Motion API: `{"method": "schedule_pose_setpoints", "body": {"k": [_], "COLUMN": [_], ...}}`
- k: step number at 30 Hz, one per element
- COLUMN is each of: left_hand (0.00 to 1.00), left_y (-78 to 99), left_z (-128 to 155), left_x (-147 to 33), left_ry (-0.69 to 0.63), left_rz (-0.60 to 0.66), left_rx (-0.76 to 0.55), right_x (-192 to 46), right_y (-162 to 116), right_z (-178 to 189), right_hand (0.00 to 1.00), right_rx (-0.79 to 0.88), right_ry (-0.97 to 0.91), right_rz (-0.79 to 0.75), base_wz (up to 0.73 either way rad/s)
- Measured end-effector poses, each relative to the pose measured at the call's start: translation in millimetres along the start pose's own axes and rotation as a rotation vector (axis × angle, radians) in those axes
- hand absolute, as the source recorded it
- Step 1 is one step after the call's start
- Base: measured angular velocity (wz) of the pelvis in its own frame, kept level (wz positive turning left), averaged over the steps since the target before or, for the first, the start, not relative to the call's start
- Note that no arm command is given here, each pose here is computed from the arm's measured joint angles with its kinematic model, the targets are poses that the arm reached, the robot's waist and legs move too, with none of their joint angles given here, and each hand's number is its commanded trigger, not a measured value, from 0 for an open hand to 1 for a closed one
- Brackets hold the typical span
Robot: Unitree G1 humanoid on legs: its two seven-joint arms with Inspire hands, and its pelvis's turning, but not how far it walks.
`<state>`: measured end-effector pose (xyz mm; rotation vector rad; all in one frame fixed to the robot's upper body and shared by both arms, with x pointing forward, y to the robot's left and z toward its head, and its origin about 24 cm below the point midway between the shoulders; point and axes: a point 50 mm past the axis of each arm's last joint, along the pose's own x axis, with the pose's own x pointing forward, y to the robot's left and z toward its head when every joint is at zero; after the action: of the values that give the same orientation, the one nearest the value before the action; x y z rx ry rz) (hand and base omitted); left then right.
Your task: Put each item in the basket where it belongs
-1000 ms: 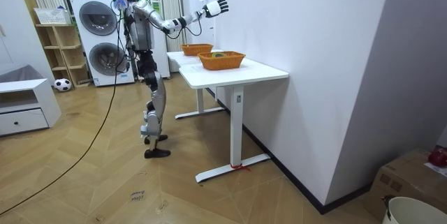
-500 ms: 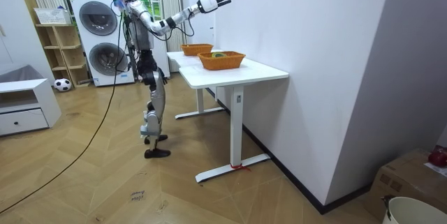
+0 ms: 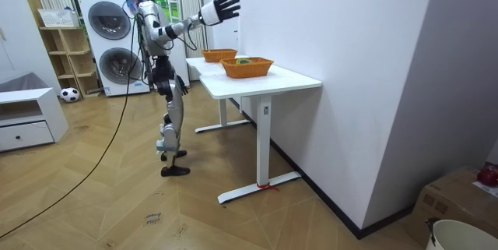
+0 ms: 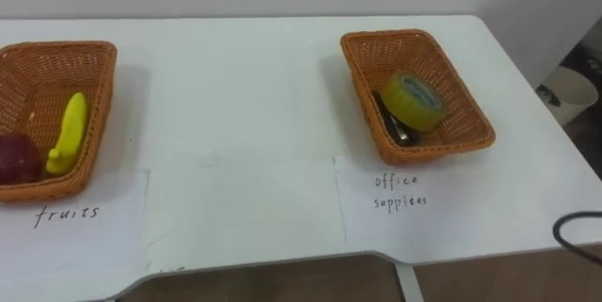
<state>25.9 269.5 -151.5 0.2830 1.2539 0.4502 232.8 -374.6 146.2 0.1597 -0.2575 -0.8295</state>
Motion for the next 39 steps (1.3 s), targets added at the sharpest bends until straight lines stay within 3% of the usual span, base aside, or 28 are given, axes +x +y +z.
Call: {"method": "schedule_pose_setpoints", "body": {"k": [9, 14, 25, 30, 39], "left_hand": [0.00, 0.00, 0.00, 0.00, 0.00], "left_y": [3.5, 3.6, -3.7, -7.8, -10.0], "left_z": [0.8, 3.5, -1.8, -7.4, -8.6], "left_x": [0.1, 0.6, -1.6, -3.7, -4.1], "left_ry": [-0.004, -0.012, -0.003, 0.005, 0.011], "left_rz": [0.049, 0.052, 0.029, 0.006, -0.007], "left_rx": [-0.057, -0.070, -0.084, -0.090, -0.117], "right_x": [-9.0, -28.5, -113.5, -154.6, -198.5], "right_y": [-58.5, -100.5, -155.3, -176.2, -183.4], "right_z": [-22.0, -52.4, -138.8, -161.2, -187.3], "right_hand": [0.00, 0.00, 0.00, 0.00, 0.00], "right_rx": [0.132, 0.076, -0.092, -0.156, -0.196], "right_ry": [0.089, 0.179, 0.545, 0.683, 0.847], "right_rz": [-0.365, -0.583, -0.856, -0.960, -0.986], "base_wz": [-0.14, -0.01, 0.00, 0.00, 0.00]}}
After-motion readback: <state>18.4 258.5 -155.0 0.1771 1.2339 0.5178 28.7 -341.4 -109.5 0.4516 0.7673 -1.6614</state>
